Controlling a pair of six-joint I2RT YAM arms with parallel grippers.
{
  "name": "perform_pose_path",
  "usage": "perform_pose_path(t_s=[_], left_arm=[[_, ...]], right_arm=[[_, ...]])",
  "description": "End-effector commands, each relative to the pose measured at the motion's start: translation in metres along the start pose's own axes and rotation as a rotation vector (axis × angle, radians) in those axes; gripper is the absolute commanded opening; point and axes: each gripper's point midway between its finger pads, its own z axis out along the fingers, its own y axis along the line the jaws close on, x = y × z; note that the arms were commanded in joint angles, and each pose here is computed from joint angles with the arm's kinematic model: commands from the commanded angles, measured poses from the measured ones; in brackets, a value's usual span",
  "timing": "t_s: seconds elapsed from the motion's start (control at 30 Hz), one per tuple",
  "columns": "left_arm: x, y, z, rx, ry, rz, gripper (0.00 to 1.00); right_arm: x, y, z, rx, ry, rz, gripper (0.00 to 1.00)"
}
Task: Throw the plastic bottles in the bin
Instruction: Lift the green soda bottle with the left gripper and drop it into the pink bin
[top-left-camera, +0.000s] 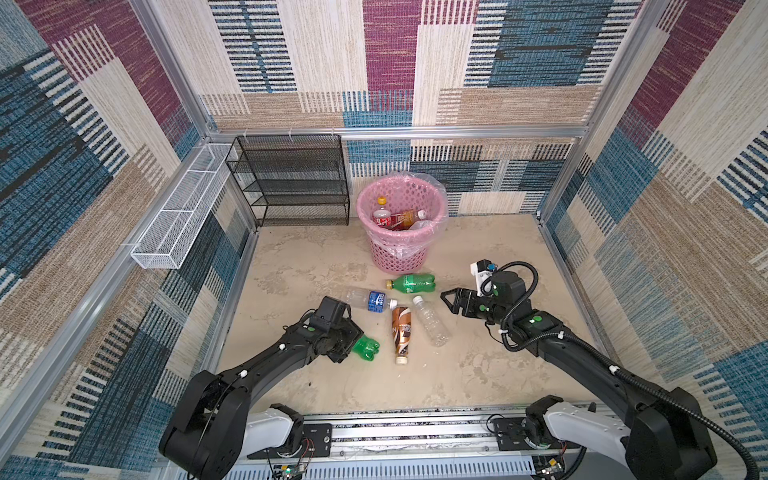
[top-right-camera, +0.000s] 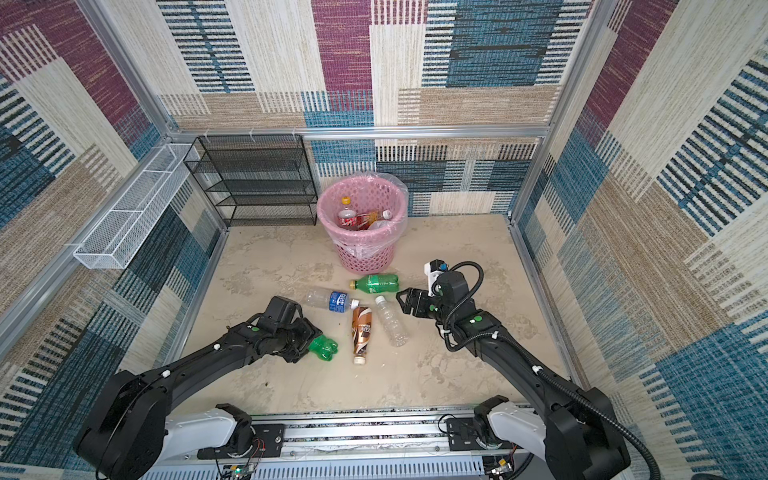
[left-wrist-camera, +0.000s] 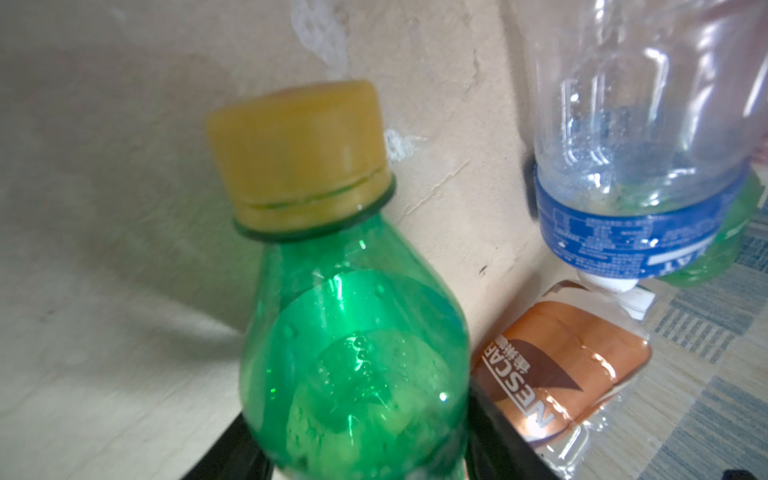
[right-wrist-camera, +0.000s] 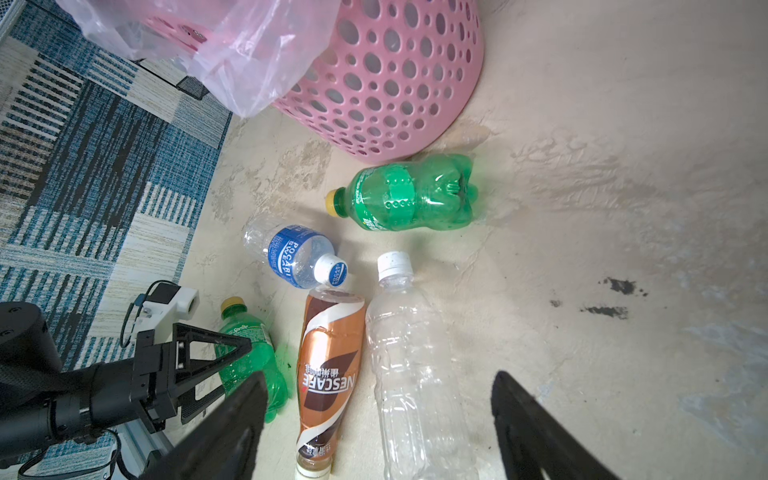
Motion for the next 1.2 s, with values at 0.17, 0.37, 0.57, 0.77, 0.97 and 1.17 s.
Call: perform_pose_path(t_s=[0.17,0.37,0.57,0.77,0.97,1.17], left_arm=[[0.012,-0.009,-0.021,0.018,0.060,0.256,0.58],[0.002,-0.040,-0.055,0.107,-0.021,0.347,0.57],[-0.035,-0.180,-0.145,0.362,-0.223,0.533,0.58],[-0.081,-0.372,-0.297,0.694,-0.558,0.741,0.79],[-0.086,-0.403,-0.413,0.848,-0.803,0.761,0.91],[-0.073,-0.344,-0.401,0.798,-0.801,0.721,0.89]], right_arm=[[-0.005,0.005,0.000,-0.023,-0.020,-0.017,0.85],[-0.005,0.004,0.000,-0.016,-0.017,-0.019,0.85],[-0.013,0.007,-0.006,-0.006,-0.039,-0.034,0.85],[-0.026,0.015,-0.017,0.003,-0.066,-0.057,0.86],[-0.028,0.015,-0.033,0.016,-0.099,-0.053,0.89],[-0.023,0.014,-0.034,0.012,-0.090,-0.040,0.89]])
